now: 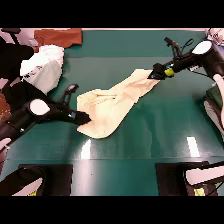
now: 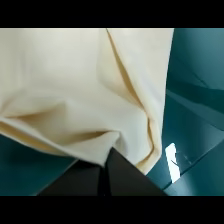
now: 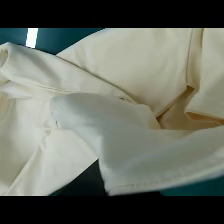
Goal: Fold the shirts.
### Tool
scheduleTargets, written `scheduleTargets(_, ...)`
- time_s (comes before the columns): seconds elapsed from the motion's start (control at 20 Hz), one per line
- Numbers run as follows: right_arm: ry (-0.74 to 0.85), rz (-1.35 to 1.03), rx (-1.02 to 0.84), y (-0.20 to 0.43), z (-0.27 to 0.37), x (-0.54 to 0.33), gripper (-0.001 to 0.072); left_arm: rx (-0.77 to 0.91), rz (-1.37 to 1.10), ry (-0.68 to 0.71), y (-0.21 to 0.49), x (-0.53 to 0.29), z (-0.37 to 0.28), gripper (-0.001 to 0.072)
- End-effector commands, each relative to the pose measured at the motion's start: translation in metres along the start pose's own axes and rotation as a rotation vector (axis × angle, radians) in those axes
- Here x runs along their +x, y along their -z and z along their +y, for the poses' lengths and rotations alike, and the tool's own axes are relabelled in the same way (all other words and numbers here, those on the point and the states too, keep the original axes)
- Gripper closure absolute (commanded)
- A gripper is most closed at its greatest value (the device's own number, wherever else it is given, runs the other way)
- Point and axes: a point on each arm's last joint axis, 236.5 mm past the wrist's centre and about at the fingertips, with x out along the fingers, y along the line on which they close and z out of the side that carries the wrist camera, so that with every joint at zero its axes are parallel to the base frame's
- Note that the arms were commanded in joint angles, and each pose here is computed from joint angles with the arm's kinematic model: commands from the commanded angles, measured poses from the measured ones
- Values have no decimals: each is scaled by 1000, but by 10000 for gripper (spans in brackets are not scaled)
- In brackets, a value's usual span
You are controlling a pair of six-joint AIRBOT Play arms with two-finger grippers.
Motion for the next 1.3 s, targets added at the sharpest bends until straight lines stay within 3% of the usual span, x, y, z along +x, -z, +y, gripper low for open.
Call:
scheduleTargets(0.0,24,-50,-37,9,2,-32,697,-25,-92,-97,-32,-41,17,686)
scheduleTargets(0.3,148,-132,-85,60,-7,-64,698,-156,-197,-91,-57,-59,29,685)
scheduleTargets(0.65,241,-305,-13,91,-24,-127,697,-158,-276,-126,-82,-80,29,685)
scheduleTargets(1.25,182,-475,-50,123,36,-177,694,-226,-270,-324,-74,-91,74,685)
